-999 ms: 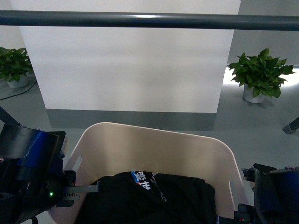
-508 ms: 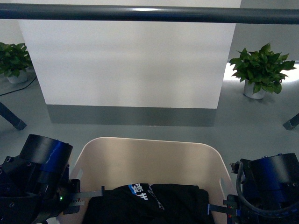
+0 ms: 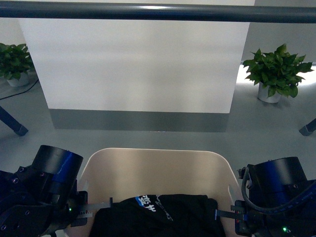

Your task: Move hamper under clothes hanger

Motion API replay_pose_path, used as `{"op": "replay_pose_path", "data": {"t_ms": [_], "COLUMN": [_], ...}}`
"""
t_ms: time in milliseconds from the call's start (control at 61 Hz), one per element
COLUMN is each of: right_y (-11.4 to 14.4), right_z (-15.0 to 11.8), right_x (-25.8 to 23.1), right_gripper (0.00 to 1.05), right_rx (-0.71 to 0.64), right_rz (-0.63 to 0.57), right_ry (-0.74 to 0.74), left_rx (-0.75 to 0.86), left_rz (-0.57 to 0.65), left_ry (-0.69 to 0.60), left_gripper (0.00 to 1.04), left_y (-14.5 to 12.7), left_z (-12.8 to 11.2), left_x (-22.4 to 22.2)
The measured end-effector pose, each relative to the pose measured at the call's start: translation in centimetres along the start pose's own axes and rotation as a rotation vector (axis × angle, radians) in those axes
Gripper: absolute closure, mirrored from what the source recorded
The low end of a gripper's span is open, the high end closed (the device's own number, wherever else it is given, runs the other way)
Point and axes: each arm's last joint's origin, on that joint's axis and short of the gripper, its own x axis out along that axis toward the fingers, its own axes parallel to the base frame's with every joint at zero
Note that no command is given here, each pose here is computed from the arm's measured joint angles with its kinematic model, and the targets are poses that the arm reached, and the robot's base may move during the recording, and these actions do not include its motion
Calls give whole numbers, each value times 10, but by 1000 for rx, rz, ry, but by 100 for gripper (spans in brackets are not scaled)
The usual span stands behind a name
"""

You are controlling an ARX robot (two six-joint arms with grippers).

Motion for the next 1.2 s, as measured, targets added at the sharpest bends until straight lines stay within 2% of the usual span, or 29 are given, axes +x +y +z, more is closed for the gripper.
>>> {"op": "replay_pose_path", "data": {"t_ms": [606,754,835,1048,1196], "right_y": [4,7,8,10,11], "right_z": [-3,-6,-7,-4,1], "right_x": [14,15,16,14,5], "right_gripper": [102,102,87,58,37], "right_rx": [-25,-34,-16,-2,-1], "right_rz": [-19,-18,-12,7,2], "right_ry": [13,4,1,-21,-44], "left_rx": [-2,0,0,2,-5], "left_rz": [-4,-35,-54,-63,-61], "left_ry": [50,64,70,68,39], "left_gripper": [100,71,54,26,5], "left_y": [0,-2,-3,-5,-3], "left_z": [-15,-17,-18,-17,-8], "left_x": [10,10,10,9,2]}}
